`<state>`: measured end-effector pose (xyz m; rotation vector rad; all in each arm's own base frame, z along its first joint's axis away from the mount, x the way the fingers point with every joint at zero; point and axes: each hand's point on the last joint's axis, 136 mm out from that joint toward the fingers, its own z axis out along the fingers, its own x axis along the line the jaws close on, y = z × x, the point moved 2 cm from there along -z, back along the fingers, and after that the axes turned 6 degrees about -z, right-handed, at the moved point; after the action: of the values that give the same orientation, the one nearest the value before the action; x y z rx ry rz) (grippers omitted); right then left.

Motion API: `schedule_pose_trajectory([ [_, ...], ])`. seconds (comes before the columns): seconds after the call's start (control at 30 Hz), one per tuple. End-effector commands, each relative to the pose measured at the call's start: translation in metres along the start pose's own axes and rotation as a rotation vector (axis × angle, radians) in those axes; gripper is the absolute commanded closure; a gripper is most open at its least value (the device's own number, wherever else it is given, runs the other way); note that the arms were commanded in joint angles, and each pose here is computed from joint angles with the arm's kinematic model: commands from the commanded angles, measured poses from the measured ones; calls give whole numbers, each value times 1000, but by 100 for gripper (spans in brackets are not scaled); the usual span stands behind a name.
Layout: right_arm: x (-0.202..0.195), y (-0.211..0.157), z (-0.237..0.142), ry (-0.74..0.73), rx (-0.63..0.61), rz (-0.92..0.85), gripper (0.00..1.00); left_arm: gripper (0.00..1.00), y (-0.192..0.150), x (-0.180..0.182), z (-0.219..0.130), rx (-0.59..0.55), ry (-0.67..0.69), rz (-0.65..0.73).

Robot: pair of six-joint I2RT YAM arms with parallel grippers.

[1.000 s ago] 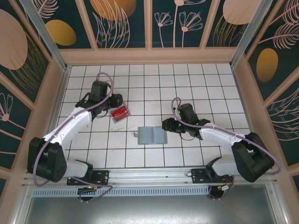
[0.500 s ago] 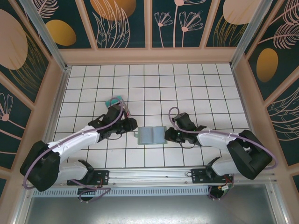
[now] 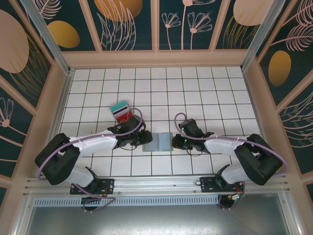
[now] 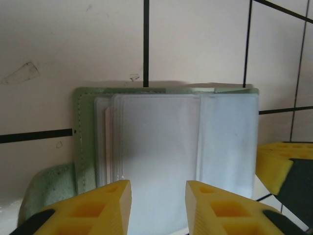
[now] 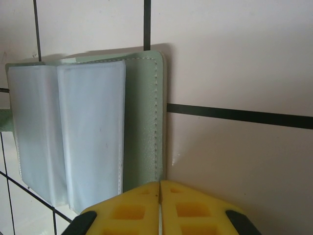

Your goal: Take the credit cards out of the card holder

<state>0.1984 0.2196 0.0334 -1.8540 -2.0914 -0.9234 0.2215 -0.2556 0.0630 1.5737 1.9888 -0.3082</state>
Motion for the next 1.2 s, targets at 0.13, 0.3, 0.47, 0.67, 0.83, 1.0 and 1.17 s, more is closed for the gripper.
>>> schedule_pose_trajectory([
  [0.13, -5, -5, 2, -21, -5, 17, 90, 64, 0, 8, 7, -2, 64, -3],
  [0.3, -5, -6, 3, -21, -1, 18, 90, 64, -5, 9, 13, 23, 49, 3],
  [0.47, -5, -6, 4, -20, 3, 18, 90, 64, -9, 9, 19, 44, 56, 11],
  [0.67, -5, -6, 4, -20, 3, 20, 90, 61, -14, -1, 24, 73, 16, 32],
  [0.83, -4, -5, 6, -19, 4, 20, 90, 55, -15, -20, 24, 93, -53, 62],
  [1.0, -4, -6, 6, -20, 6, 19, 90, 53, -18, -33, 26, 119, -93, 84],
  [1.17, -5, -5, 6, -23, 4, 21, 89, 52, -15, -48, 22, 108, -111, 116],
])
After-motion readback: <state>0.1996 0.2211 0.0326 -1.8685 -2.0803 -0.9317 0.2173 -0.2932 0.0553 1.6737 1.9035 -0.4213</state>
